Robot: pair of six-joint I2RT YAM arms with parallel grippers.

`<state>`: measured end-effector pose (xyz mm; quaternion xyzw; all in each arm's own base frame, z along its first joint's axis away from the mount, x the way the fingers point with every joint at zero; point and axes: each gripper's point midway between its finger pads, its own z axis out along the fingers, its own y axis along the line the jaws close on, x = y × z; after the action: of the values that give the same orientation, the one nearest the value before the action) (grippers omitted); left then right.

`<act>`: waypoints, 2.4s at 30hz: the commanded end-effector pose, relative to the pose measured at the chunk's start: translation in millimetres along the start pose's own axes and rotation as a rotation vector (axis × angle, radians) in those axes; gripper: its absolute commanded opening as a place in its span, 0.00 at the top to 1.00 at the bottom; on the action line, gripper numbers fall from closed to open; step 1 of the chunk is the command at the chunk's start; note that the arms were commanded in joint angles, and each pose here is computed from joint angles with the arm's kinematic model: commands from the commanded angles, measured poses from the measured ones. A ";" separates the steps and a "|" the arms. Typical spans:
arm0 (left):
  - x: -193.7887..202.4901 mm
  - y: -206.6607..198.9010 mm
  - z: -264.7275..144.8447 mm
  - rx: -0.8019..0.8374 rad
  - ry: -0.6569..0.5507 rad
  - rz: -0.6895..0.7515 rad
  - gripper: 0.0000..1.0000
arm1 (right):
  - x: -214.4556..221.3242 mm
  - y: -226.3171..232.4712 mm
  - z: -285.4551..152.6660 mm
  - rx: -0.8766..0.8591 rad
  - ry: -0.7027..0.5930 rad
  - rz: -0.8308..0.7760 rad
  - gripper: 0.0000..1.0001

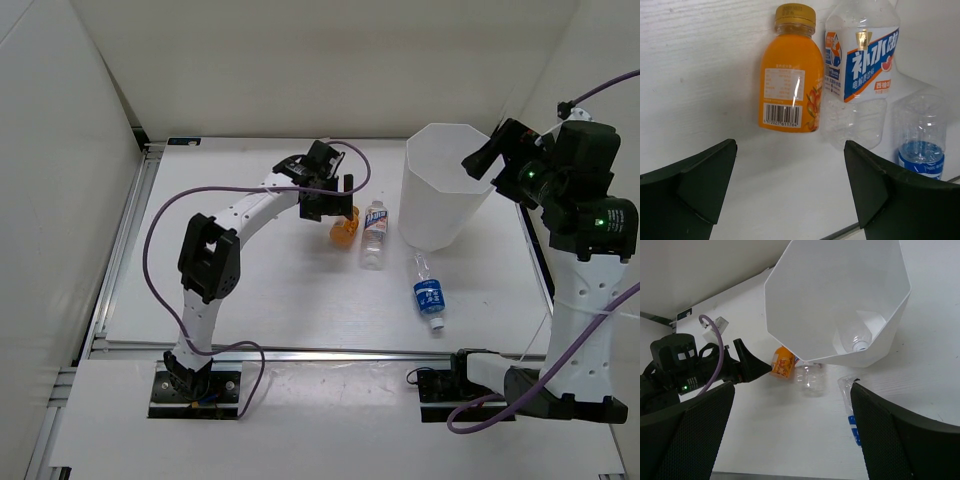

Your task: Put the plastic bottles in the bin

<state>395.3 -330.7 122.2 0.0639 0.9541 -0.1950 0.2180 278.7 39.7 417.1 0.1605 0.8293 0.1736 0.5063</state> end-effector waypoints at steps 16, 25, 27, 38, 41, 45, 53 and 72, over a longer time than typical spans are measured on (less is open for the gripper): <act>-44.3 14.7 46.1 -0.056 -0.100 0.178 0.01 | 10.2 -3.0 15.4 0.000 0.055 -0.003 0.00; -33.7 2.0 55.3 0.050 -0.046 0.154 0.02 | 15.8 -12.3 21.4 0.039 0.068 0.000 0.00; -26.7 0.7 58.9 0.070 -0.025 0.144 0.03 | 18.7 -14.0 23.4 0.044 0.078 0.001 0.00; 3.1 -12.5 71.5 0.194 0.072 0.100 0.07 | 22.5 -19.3 18.5 0.063 0.068 0.000 0.00; 19.1 -7.6 79.6 0.224 0.126 0.073 0.08 | 23.3 -21.9 17.1 0.074 0.063 0.000 0.00; 27.5 -2.0 82.5 0.237 0.156 0.047 0.27 | 25.2 -24.9 18.8 0.086 0.067 0.000 0.00; -49.9 -1.1 37.5 0.259 -0.030 -0.008 0.68 | 25.9 -23.0 18.8 0.078 0.071 0.010 0.00; -229.6 -169.9 -235.2 0.988 -0.690 -0.042 0.66 | 0.6 -21.3 3.5 0.109 -0.025 0.019 0.00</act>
<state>512.1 -375.0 431.9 0.0466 0.6818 -0.5527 0.4770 283.8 31.5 377.0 0.1928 0.8533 0.1474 0.4615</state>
